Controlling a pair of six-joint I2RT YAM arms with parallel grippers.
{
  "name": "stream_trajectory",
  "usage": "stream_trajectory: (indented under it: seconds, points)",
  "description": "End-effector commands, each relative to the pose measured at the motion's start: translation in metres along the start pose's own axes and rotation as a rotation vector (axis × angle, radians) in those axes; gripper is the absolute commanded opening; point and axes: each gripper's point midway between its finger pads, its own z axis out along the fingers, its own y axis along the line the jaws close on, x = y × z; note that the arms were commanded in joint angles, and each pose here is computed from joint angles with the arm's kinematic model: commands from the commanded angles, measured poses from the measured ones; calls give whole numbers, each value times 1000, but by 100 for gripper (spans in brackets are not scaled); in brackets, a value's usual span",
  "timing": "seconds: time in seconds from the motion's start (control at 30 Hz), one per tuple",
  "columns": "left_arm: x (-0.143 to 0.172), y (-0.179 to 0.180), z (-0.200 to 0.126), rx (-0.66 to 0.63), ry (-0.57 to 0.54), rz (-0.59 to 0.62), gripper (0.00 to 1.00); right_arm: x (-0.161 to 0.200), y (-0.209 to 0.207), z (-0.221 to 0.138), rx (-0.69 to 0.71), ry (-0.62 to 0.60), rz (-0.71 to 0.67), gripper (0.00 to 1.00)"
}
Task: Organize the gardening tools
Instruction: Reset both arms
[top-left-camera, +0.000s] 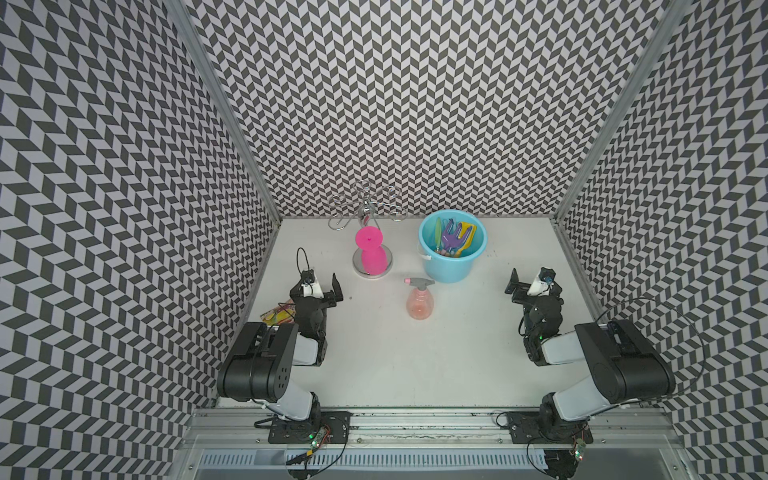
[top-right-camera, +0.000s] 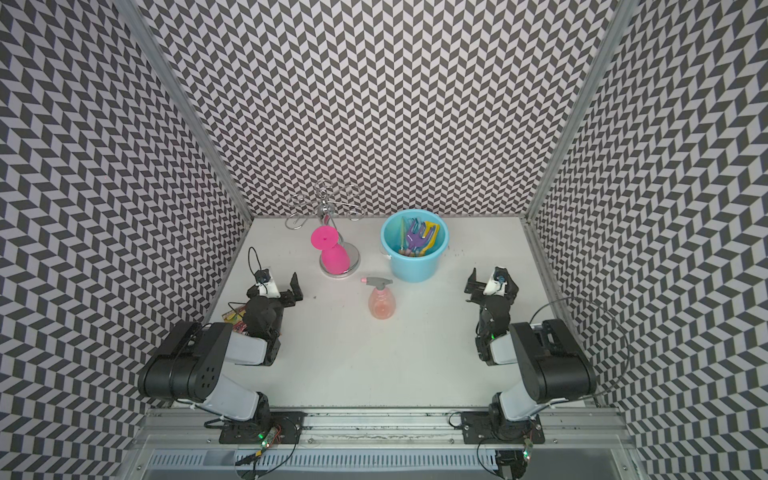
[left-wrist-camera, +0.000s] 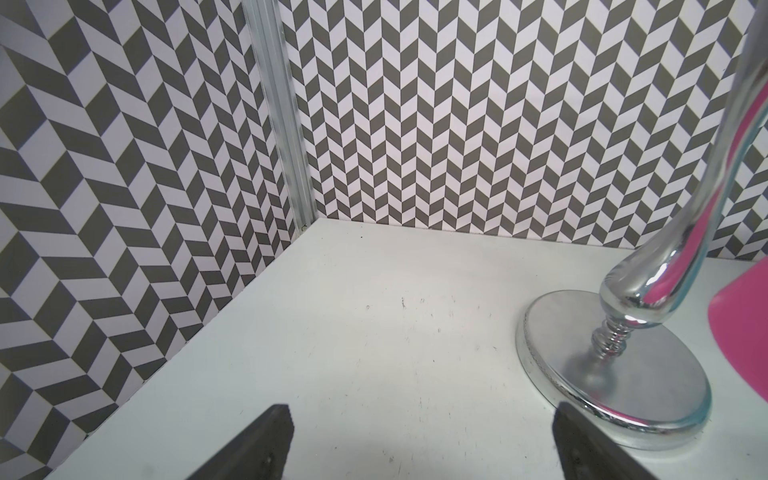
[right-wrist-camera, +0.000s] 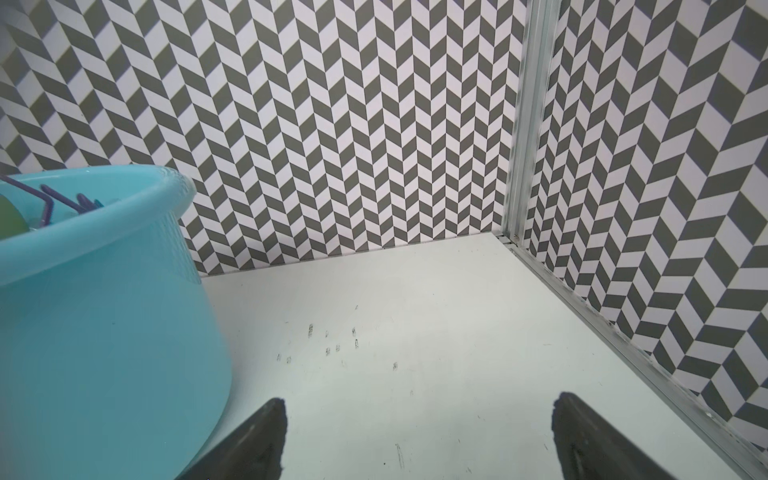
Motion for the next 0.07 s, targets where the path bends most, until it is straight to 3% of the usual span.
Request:
stream_trajectory:
  seconds: [0.0, 0.03]
  points:
    - [-14, -1, 0, 10, -50, 2, 100, -15, 1, -2, -15, -73, 20, 100]
    - [-15, -2, 0, 11, -51, 2, 100, -18, 2, -3, -20, -81, 18, 100]
